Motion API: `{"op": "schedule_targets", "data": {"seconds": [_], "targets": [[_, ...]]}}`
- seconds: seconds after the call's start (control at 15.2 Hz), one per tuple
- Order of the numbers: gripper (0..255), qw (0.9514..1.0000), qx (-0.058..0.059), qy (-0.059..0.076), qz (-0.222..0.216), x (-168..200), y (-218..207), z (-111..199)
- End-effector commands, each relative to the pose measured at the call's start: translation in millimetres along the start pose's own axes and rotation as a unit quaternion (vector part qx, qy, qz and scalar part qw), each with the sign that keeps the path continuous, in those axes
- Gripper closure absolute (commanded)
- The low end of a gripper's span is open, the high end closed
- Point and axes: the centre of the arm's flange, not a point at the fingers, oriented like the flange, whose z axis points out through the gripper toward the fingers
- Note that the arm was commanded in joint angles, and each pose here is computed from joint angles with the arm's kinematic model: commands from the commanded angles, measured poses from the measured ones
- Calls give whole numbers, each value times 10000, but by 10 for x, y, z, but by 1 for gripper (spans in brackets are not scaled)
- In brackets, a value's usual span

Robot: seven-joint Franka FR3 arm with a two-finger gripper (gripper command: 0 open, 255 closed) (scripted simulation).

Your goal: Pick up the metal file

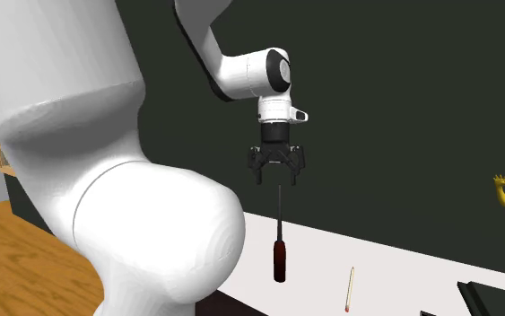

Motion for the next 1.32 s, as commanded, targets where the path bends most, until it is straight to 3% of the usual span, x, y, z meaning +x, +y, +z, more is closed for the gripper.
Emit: {"op": "schedule_targets", "data": {"seconds": [0.0, 0.53, 1.19, 1.25], "targets": [[0, 9999, -43, -144, -39, 125, -9, 267], [0, 9970, -211, -725, -180, 551, -61, 1309], [0, 9968, -217, -746, -186, 621, -92, 1744], [255, 9968, -217, -746, -186, 625, -93, 1746]]}}
